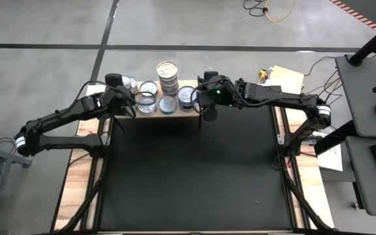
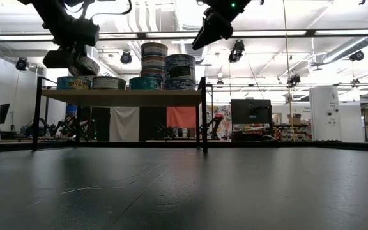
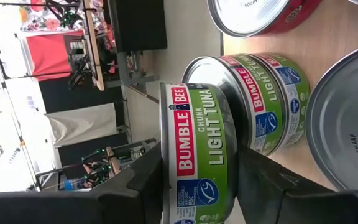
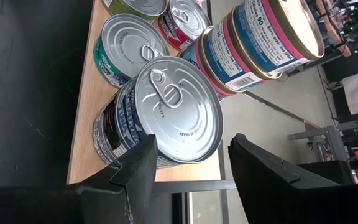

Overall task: Stack canned seafood by type on shelf
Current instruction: Stack the green/white tuna can on top of the other green/white tuna can on the shelf

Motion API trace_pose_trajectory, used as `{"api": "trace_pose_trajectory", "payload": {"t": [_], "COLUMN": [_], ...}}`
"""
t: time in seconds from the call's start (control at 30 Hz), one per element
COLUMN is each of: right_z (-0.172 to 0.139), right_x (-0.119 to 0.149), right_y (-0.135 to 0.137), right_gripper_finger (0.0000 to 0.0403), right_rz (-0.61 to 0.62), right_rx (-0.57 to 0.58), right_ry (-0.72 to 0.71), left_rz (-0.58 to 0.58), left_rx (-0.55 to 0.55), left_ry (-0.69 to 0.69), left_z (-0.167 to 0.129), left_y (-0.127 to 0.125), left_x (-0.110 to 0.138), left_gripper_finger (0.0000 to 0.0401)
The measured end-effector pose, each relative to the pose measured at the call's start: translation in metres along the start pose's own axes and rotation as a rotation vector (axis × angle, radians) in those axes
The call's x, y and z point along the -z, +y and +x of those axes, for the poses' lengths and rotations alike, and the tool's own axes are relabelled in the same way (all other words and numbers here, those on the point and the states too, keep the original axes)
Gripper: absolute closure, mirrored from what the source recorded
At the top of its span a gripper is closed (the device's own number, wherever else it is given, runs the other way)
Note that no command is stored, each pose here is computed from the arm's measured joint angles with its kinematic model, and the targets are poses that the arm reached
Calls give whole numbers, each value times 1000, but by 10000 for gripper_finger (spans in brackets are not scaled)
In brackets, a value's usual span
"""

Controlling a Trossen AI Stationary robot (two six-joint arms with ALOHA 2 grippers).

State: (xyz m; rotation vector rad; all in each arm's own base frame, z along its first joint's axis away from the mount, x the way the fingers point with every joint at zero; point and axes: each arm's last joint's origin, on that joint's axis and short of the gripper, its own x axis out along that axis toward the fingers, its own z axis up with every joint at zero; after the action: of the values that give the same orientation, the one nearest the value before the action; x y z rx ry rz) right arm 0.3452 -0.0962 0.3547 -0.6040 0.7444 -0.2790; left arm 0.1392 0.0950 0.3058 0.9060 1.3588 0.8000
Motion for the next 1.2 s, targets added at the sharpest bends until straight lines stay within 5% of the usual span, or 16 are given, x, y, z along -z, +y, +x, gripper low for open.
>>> {"api": "trace_pose_trajectory", "payload": {"t": [1.2], "right_z": [0], "right_x": [1], "right_y": [1], "right_gripper_finger": [232], "right_rz": [32], "right_rx": [-9], "right_ry": [12], "left_rz": [-76], "left_rx": [-1], "left_ry": [-2], "left_z": [0], "left_y": [0], "left_x": [0], "left_gripper_finger": [250]}}
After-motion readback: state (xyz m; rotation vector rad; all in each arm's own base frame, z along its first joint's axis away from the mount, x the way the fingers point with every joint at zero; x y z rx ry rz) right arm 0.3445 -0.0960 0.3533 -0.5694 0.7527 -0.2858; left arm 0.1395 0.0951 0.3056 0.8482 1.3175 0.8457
